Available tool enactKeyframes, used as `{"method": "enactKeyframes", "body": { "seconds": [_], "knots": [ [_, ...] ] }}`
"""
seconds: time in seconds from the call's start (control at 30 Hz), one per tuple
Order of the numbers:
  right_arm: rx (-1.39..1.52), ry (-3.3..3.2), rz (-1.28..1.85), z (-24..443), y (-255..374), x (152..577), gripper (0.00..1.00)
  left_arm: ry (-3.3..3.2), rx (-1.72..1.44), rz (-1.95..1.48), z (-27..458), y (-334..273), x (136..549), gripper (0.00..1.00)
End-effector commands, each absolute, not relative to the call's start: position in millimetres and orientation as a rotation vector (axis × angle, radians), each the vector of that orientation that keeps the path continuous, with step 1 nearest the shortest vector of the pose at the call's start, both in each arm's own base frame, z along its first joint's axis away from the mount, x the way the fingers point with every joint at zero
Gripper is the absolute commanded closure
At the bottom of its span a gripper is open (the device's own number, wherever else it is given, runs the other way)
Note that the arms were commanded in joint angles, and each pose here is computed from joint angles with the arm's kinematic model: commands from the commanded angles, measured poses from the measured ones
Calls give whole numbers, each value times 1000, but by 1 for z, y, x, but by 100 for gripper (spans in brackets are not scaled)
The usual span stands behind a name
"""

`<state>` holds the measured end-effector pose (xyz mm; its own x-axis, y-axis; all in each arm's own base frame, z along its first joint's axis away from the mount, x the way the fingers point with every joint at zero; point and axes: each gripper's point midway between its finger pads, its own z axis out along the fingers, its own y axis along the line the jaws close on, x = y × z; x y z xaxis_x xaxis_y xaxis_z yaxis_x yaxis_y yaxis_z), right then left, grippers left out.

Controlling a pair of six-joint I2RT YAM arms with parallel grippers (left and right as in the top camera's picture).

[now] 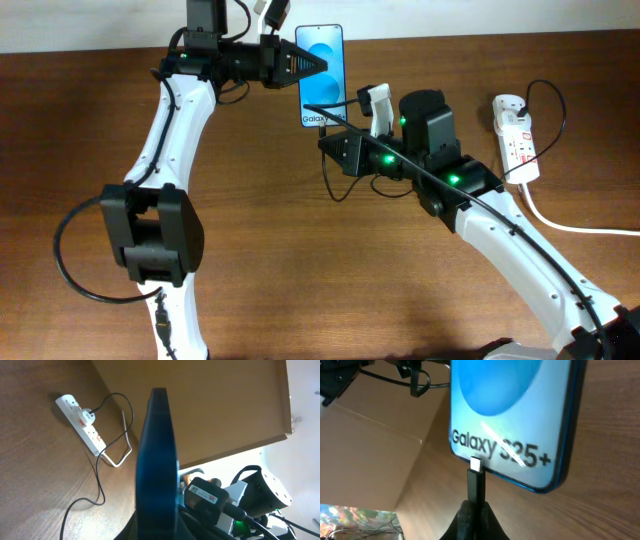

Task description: Plug charger to phone and switch on socket

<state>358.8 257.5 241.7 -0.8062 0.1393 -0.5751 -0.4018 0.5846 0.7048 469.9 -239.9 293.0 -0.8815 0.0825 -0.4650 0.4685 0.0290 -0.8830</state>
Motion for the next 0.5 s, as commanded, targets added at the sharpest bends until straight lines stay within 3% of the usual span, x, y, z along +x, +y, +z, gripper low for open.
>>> {"method": "enactKeyframes", "body": {
  "seconds": [0.0,0.47],
  "knots": [
    [-205,2230,1174,240,254,361,96,1977,622,-1939,304,-239,465,100],
    [-213,2239,1189,239,255,358,96,1988,609,-1919,302,-239,467,100]
  ]
}}
